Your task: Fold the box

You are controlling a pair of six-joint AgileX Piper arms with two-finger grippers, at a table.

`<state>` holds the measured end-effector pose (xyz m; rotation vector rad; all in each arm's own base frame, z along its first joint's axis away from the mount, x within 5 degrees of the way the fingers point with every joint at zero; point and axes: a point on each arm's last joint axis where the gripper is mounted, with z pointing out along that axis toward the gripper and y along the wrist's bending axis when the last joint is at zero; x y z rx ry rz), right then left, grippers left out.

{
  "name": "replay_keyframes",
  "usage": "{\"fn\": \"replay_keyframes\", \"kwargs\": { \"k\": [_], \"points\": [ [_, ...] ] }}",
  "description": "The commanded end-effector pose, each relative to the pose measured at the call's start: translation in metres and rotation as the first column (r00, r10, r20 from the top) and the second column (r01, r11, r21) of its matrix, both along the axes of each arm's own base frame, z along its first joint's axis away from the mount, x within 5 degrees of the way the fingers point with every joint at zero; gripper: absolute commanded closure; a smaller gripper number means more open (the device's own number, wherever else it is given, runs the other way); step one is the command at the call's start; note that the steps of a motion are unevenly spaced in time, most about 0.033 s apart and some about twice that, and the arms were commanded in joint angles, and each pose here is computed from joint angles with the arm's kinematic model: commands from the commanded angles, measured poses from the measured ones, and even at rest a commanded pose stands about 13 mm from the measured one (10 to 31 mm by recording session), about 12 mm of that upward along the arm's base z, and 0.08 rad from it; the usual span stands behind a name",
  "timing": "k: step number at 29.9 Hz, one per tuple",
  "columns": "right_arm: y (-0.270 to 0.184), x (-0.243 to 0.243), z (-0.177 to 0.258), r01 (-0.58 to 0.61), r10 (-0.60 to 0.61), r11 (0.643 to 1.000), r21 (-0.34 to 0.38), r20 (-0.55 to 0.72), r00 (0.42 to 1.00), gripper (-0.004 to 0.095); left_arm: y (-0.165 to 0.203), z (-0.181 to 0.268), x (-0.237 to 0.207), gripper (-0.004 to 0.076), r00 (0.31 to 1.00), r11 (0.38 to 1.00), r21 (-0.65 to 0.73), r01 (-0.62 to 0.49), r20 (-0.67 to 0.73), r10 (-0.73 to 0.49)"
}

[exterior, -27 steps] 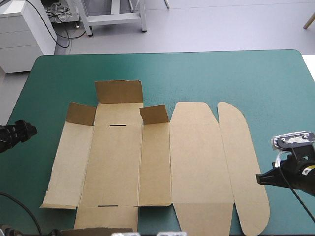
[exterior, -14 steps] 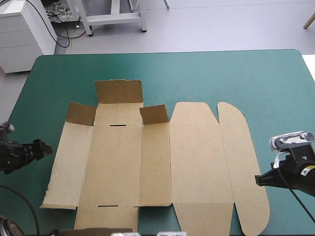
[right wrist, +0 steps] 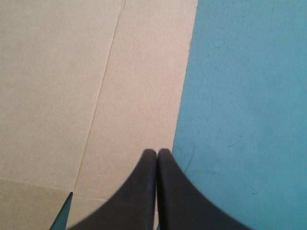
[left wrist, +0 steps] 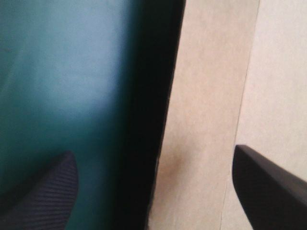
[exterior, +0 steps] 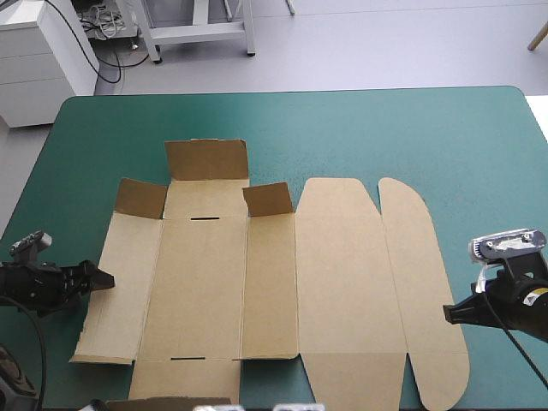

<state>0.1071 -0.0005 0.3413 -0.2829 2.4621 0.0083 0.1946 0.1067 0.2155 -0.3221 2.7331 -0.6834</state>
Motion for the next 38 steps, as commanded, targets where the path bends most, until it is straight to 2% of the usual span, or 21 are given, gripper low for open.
{"fn": "replay_keyframes", "kwargs": {
  "k": [1,9,16,21,28,31,33,38],
  "points": [
    [0.000,0.002,0.009,0.001,-0.001,1.000,-0.006,0.064,0.998,0.0930,-0.008,0.002,-0.003,0.0105,0.999,0.999,-0.041,0.021,0.036,-0.019],
    [0.000,0.002,0.009,0.001,0.000,1.000,-0.005,0.065,0.998,0.0929,-0.019,-0.010,-0.012,0.0106,0.999,0.994,-0.109,0.031,-0.008,-0.033],
    [0.000,0.002,0.009,0.001,0.000,1.000,-0.005,0.065,0.998,0.0929,-0.043,-0.010,-0.010,0.0106,0.980,0.971,-0.158,0.182,-0.053,-0.192],
    [0.000,0.002,0.009,0.001,0.000,1.000,-0.005,0.065,0.998,0.0929,-0.052,-0.010,-0.010,0.0106,0.965,0.959,-0.161,0.234,-0.081,-0.249],
    [0.000,0.002,0.009,0.001,0.000,1.000,-0.005,0.065,0.998,0.0929,-0.052,-0.011,-0.012,0.0116,0.965,0.961,-0.171,0.215,-0.117,-0.237],
    [0.000,0.002,0.009,0.001,0.000,1.000,-0.005,0.065,0.998,0.0929,-0.052,-0.011,-0.012,0.0196,0.965,0.961,-0.171,0.215,-0.117,-0.237],
    [0.000,0.002,0.009,0.001,0.000,1.000,-0.005,0.065,0.998,0.0929,-0.052,-0.011,-0.012,0.0291,0.964,0.961,-0.170,0.218,-0.117,-0.239],
    [0.000,0.002,0.009,0.001,-0.001,1.000,-0.005,0.067,0.998,0.0929,-0.052,-0.011,-0.013,0.0591,0.962,0.959,-0.166,0.229,-0.112,-0.249]
  ]
}}
